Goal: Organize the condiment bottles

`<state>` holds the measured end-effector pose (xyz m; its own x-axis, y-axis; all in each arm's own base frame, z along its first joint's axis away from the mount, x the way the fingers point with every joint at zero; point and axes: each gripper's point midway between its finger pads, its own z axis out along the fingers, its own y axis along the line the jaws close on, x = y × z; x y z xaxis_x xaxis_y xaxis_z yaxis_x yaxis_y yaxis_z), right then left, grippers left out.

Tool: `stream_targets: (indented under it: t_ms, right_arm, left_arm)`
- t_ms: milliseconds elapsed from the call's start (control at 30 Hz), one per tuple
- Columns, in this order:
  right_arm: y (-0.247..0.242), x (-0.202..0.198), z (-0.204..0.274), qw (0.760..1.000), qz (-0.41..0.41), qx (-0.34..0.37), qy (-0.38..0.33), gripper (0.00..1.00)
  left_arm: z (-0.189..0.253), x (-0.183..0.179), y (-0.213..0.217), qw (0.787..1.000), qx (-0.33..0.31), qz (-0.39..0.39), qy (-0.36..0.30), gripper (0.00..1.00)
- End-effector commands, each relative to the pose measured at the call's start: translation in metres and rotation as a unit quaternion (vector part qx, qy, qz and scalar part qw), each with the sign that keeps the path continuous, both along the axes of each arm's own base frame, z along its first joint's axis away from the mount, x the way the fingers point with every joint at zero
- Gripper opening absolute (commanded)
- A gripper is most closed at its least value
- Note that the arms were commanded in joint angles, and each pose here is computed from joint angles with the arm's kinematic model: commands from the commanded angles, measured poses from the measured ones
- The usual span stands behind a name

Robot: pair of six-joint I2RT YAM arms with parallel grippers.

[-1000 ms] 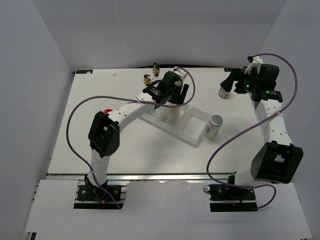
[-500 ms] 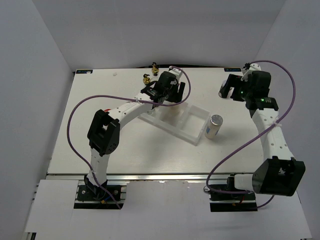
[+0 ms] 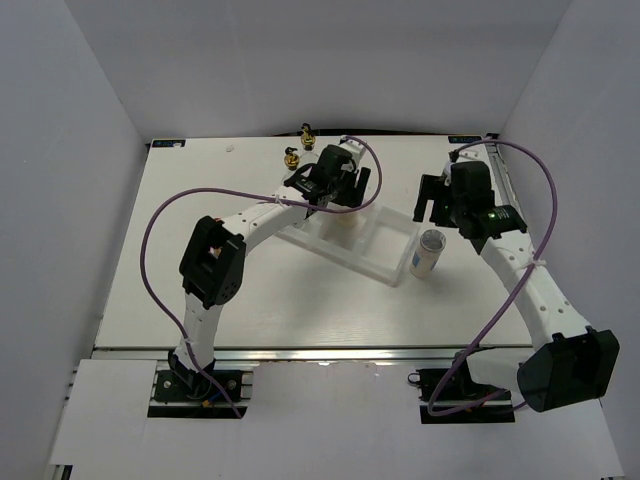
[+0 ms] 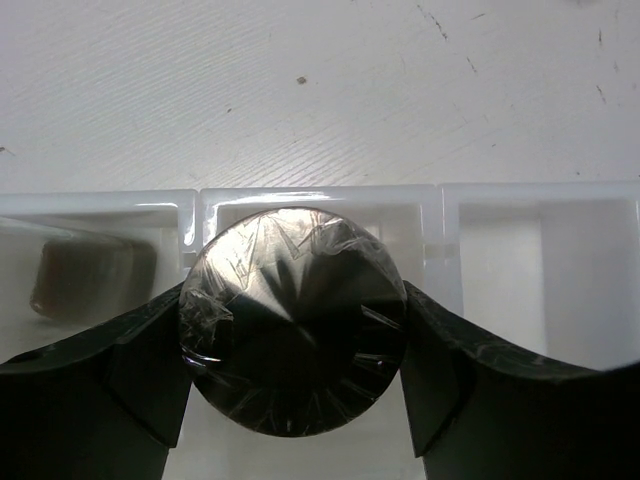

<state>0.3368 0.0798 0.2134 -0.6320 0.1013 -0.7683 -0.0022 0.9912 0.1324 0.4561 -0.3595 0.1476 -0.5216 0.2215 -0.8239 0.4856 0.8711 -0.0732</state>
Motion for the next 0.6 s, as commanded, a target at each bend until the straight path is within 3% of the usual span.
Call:
stream_targets:
  t_ms: [0,33,100,467,567]
  right_arm:
    - [-0.002,-0.015,-0.014,1.0,-0.007,-0.003,0.029,0.89]
    - [0.0,-0.018,-0.015,0.999,-0.001,0.001,0.033,0.89]
    - [0.006,-0.024,-0.022,0.999,0.015,0.008,0.043,0.89]
    - [-0.001,-0.033,-0.057,0.995,0.003,-0.016,0.096,0.89]
    - [-0.004,-0.028,-0.063,0.995,-0.01,-0.024,0.102,0.83]
  left_arm:
    - [0.034,0.007,0.006,0.999,-0.013,0.005,-0.039,0.81]
    - [0.036,0.007,0.007,0.999,-0.013,0.006,-0.04,0.91]
    - [0.038,0.006,0.008,0.999,-0.012,0.007,-0.04,0.98]
    - [0.079,-0.006,0.006,0.997,-0.041,-0.017,-0.057,0.98]
    - [0.098,-0.017,0.005,0.996,-0.058,-0.032,-0.064,0.98]
